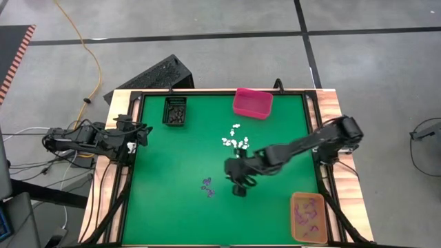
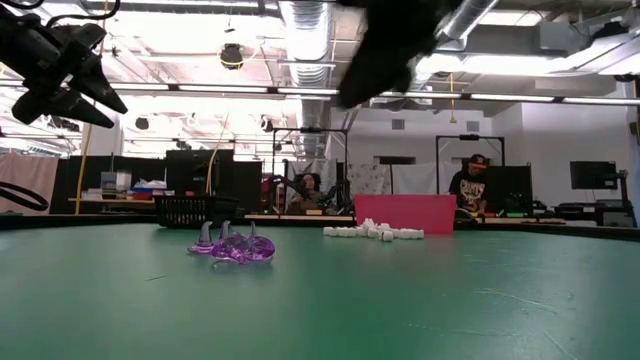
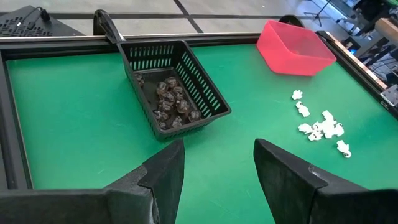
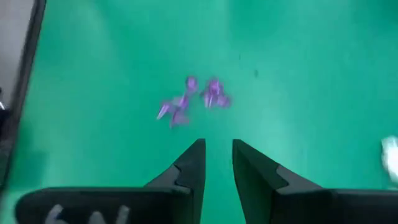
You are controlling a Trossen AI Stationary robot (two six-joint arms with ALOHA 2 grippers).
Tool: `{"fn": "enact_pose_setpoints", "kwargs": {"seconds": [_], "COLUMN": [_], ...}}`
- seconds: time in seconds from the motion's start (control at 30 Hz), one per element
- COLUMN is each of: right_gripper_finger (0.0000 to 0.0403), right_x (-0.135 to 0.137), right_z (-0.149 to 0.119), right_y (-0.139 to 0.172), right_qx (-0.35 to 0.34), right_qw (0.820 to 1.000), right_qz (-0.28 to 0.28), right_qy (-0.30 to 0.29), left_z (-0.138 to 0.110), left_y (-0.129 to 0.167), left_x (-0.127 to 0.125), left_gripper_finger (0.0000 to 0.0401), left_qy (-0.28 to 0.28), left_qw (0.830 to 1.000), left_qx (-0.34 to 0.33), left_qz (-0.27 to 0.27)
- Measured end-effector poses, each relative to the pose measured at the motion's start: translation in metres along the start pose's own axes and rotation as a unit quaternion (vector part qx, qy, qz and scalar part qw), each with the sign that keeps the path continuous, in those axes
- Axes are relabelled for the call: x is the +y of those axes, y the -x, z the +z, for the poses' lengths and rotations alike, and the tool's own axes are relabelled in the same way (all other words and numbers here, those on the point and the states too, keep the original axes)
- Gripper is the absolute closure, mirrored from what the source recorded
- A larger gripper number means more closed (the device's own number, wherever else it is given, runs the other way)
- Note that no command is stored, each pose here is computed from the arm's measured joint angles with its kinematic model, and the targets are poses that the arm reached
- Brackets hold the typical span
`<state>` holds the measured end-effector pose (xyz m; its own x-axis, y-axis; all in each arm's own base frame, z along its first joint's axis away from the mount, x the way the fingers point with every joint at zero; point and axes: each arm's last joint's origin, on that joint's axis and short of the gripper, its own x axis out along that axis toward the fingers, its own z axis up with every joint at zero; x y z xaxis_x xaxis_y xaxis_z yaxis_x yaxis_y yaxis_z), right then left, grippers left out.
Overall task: Sort Halloween decoration
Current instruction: Put the pink witch hat toy into the orange bin
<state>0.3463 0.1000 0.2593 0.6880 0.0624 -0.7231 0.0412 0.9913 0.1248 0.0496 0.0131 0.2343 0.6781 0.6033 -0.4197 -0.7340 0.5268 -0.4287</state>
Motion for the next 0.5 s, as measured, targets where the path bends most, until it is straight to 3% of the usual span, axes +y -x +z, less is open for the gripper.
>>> {"fn": "enact_pose_setpoints", "kwargs": {"seconds": [0.3,0.5], "right_gripper_finger": [0.0217,0.0218], "right_x": [-0.033,-0.031], "right_z": [0.006,0.002], "right_y": [-0.083,-0.116], "right_qx": [-0.037,-0.031], "right_qw": [0.995,0.991], "right_qz": [0.086,0.099], "right_qy": [0.038,0.089], "left_z": [0.0,0.0], "left_y": [0.0,0.0], "left_x": [0.0,0.0], "left_gripper_finger": [0.0218,0.0218], "left_qy": [-0.004,-0.004], "left_qw": [1.0,1.0], "left_qx": [0.0,0.0], "left_qz": [0.001,0.001]}}
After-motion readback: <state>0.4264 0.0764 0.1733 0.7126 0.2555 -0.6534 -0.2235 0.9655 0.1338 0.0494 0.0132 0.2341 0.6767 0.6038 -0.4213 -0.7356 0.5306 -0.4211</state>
